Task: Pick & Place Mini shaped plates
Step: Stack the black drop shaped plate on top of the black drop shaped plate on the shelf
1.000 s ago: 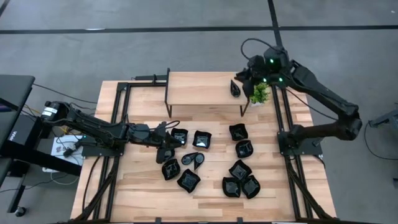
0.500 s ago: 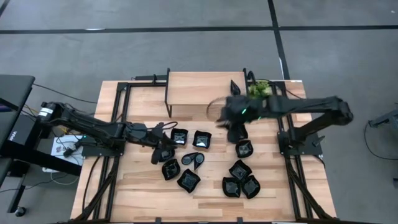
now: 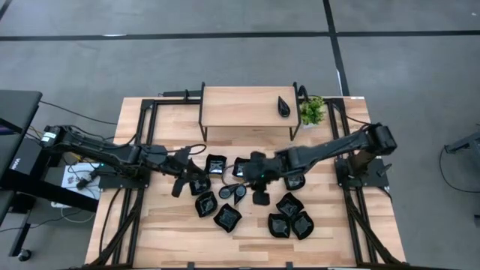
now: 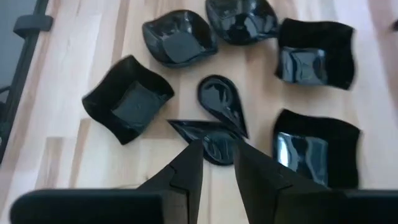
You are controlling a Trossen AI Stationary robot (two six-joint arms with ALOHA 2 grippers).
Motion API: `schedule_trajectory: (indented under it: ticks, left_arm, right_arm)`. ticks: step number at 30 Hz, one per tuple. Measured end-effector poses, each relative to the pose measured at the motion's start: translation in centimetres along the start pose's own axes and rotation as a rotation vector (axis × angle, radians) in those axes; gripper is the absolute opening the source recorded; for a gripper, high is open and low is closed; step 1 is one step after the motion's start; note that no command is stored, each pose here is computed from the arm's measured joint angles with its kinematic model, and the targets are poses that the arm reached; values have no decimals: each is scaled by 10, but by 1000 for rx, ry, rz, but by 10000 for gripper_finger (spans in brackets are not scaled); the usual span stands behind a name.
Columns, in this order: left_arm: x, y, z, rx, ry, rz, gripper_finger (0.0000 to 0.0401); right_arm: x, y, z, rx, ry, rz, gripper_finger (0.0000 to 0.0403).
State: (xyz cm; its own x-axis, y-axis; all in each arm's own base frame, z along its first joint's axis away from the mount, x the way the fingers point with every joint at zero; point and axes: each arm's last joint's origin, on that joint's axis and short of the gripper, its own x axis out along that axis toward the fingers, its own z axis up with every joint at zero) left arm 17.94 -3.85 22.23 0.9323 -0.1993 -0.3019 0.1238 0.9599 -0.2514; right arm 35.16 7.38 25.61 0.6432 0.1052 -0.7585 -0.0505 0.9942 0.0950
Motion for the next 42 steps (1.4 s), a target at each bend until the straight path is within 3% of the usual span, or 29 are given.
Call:
schedule_trajectory:
  ticks: [7, 18, 26, 33, 42]
  left_arm:
    - [0, -1, -3, -1, 45, -48, 76]
    - [0, -1, -4, -4, 49, -50, 76]
    - [0, -1, -4, -31, 50, -50, 76]
    - [0, -1, -4, -33, 50, -50, 76]
    - [0, -1, -4, -34, 50, -50, 76]
  right_arm:
    - [23, 22, -8, -45, 24, 36, 85]
    - [28, 37, -11, -104, 7, 15, 85]
    - [41, 46, -14, -54, -4, 10, 85]
    - [43, 35, -13, -306, 4, -11, 85]
    - [56, 28, -18, -345, 60, 37, 85]
